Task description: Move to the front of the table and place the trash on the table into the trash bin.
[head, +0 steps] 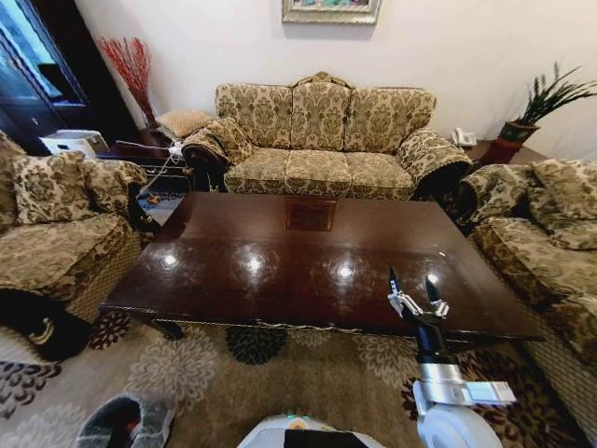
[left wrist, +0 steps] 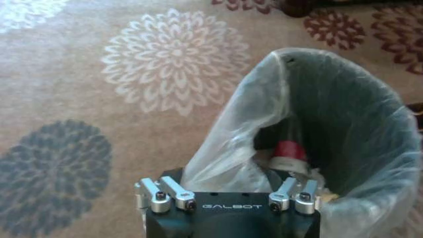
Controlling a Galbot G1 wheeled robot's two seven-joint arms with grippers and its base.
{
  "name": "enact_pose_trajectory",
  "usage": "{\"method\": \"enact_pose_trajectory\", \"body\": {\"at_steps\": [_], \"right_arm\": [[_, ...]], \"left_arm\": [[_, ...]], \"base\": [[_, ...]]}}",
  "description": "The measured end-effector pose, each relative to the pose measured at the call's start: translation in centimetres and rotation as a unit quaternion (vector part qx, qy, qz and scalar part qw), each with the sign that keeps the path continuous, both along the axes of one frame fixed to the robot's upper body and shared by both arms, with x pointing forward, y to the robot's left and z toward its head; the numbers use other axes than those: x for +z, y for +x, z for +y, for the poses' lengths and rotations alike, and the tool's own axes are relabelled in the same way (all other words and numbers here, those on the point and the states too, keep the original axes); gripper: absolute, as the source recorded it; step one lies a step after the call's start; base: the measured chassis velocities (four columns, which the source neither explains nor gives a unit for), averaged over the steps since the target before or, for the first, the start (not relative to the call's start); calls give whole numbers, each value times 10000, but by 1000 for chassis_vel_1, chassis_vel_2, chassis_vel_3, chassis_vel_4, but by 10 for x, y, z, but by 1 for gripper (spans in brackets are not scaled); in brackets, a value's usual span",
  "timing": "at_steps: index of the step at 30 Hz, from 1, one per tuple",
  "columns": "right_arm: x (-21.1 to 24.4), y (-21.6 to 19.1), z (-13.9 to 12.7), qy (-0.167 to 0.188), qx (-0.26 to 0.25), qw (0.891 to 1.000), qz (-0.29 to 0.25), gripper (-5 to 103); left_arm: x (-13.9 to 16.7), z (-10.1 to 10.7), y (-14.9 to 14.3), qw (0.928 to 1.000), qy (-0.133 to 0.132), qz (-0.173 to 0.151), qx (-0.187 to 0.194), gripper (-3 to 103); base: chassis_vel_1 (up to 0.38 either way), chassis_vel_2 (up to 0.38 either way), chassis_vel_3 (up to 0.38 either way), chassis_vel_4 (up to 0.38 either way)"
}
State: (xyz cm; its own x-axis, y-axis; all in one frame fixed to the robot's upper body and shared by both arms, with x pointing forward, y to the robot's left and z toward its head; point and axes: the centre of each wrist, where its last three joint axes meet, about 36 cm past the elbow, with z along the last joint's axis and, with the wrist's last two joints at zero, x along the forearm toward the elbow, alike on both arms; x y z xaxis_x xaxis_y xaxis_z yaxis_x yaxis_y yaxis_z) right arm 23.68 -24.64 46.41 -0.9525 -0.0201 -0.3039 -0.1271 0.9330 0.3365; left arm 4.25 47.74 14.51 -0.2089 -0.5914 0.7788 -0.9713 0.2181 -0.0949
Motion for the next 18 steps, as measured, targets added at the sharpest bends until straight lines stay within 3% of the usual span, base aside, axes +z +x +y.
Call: {"method": "enact_pose_trajectory", "body": {"at_steps": [1,4,12,13,14,15,16,18], "right_arm": [[0,0,0,0,0,10000,0,100],[7,9,1,-118,10,9998,-160,100],[14,17,12,-95,62,9994,-337,100],[12,14,14,-96,133,9996,-220,100],[12,14,13,-135,174,9997,-124,100],[14,16,11,-204,214,9996,19,100],[14,16,11,-204,214,9996,19,100],[19,22,6,-421,290,9985,184,100]], "left_arm": [[0,0,0,10000,0,0,0,85],[11,-6,-12,9998,23,-113,131,98],[46,-23,-7,9960,32,-748,478,100],[86,-23,11,9911,299,-1216,448,100],[104,-22,20,9885,493,-1390,324,100],[132,-21,36,9829,910,-1601,9,100],[132,-21,36,9829,910,-1601,9,100],[187,-22,67,9618,1808,-1812,-968,100]], "base": [[0,0,0,0],[0,0,0,0],[0,0,0,0],[0,0,0,0],[0,0,0,0],[0,0,0,0],[0,0,0,0],[0,0,0,0]]}}
